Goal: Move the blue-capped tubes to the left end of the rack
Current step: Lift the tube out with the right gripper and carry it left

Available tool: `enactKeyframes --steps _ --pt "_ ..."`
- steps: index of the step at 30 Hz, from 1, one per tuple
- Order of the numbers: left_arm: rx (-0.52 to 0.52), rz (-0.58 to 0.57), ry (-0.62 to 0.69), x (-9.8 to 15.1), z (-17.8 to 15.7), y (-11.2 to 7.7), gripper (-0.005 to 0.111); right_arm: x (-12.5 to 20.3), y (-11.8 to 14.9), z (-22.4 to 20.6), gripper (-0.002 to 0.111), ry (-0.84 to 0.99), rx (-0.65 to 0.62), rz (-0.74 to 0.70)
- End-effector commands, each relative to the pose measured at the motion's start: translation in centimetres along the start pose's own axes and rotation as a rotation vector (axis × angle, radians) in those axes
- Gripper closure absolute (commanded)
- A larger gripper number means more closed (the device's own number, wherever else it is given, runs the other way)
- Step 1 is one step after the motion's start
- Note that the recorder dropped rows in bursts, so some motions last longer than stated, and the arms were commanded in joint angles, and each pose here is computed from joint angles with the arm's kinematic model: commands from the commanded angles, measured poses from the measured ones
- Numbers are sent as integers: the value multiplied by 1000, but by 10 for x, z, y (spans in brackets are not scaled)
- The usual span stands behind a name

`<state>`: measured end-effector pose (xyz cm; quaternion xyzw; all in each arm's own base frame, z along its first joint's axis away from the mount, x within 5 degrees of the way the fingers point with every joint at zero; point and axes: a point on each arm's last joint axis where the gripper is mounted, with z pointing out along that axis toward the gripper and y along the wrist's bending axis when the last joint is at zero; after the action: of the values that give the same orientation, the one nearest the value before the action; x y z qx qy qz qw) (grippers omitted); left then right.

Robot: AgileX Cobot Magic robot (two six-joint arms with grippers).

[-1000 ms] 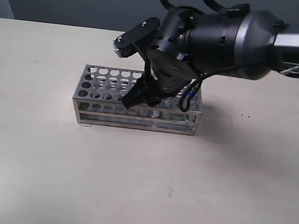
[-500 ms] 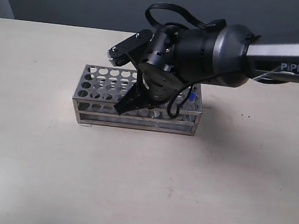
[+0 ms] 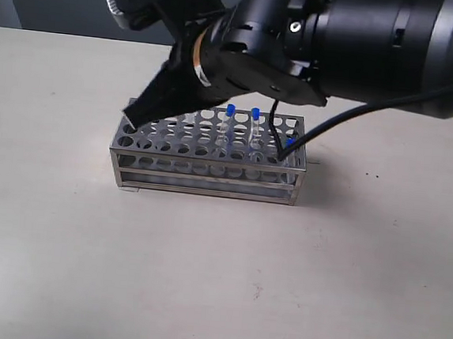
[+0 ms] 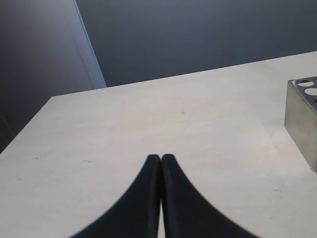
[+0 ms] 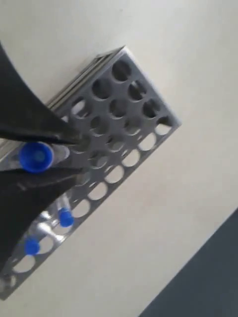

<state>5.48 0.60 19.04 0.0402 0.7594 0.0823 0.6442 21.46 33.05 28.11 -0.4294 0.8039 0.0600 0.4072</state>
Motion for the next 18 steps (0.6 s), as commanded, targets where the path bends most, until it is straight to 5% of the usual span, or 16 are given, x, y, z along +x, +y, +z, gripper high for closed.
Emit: enactKeyframes --steps 1,10,18 --pt "2 2 -11 -2 0 0 106 -28 6 6 109 -128 -36 -27" --pt "2 2 -11 -2 0 0 106 -80 21 71 109 0 -87 -154" --pt "2 2 -11 -2 0 0 106 -83 7 108 109 110 -101 -47"
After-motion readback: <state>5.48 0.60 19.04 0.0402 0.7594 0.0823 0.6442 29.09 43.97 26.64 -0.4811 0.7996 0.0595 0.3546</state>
